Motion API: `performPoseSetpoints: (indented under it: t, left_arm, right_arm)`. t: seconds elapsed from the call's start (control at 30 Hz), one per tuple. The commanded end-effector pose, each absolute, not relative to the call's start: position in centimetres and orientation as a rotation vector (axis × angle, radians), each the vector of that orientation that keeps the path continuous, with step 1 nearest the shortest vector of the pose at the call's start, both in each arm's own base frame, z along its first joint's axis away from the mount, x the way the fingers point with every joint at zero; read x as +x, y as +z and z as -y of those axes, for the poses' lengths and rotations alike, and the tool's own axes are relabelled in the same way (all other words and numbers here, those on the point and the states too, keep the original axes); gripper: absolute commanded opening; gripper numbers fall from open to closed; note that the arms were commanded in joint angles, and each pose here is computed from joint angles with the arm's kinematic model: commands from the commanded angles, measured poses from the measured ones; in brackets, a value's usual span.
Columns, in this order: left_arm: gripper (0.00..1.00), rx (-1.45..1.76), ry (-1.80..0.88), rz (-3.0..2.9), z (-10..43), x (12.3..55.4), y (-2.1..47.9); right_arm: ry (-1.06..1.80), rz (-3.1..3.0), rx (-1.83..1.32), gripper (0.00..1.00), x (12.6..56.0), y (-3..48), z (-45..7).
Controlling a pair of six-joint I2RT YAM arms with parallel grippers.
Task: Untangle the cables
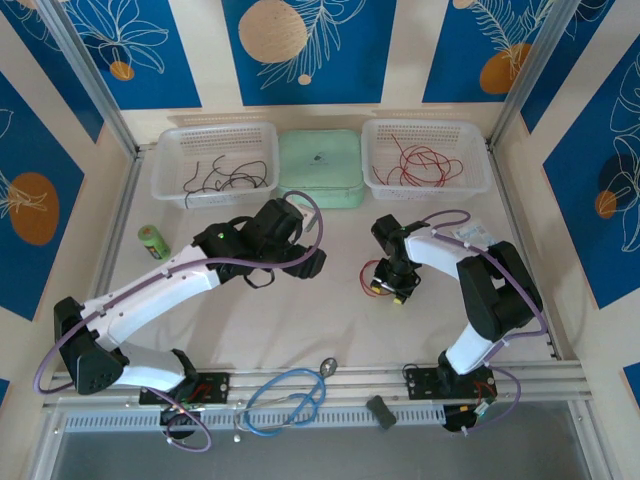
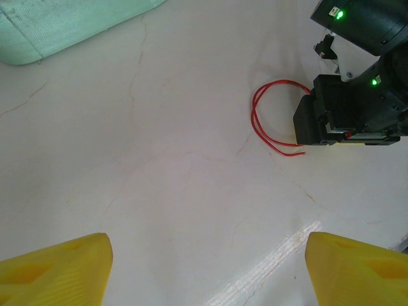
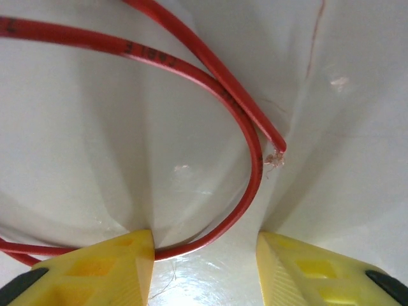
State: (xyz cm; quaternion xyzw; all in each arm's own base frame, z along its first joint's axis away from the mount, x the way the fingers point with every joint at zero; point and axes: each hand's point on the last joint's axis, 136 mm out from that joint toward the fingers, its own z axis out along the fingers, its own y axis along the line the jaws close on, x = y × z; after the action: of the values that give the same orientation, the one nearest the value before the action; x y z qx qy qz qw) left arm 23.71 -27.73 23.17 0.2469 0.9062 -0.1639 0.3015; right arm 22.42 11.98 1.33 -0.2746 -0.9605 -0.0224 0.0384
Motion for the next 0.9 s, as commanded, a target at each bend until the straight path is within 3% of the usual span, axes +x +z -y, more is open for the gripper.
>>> performPoseSetpoints:
  t: [0.0,0.13,0.3,0.43,0.7,0.87]
  left_arm:
    - [0.78,0.665,-0.463,-2.386,27.6,23.5,23.7]
    - [0.78,0.67,-0.466,-2.387,27.6,23.5,23.5]
    - [0.78,0.665,-0.46,-2.386,27.2,23.3,23.3]
    - [0.78,0.656,-0.463,-2.384,26.7,22.9,23.5]
    - [0.77,0.623,-0.468,-2.39,25.9,22.5,23.1]
    - [0.75,0.606,-0.493,-2.392,25.9,22.3,22.7]
  right_arm:
    - [-0.011,3.002,-0.935,0.43,24.3,0.7,-10.4]
    - [0.006,3.001,-0.929,0.34,25.5,0.6,-9.9]
    - [-0.012,3.017,-0.848,0.0,26.5,0.6,-10.6]
    - [-0.103,3.1,-0.795,0.0,27.6,3.3,-10.2]
    - [-0.3,3.618,-0.532,0.0,31.7,21.9,-7.7]
    - [-0.273,3.785,-0.599,0.0,35.2,28.3,-3.7]
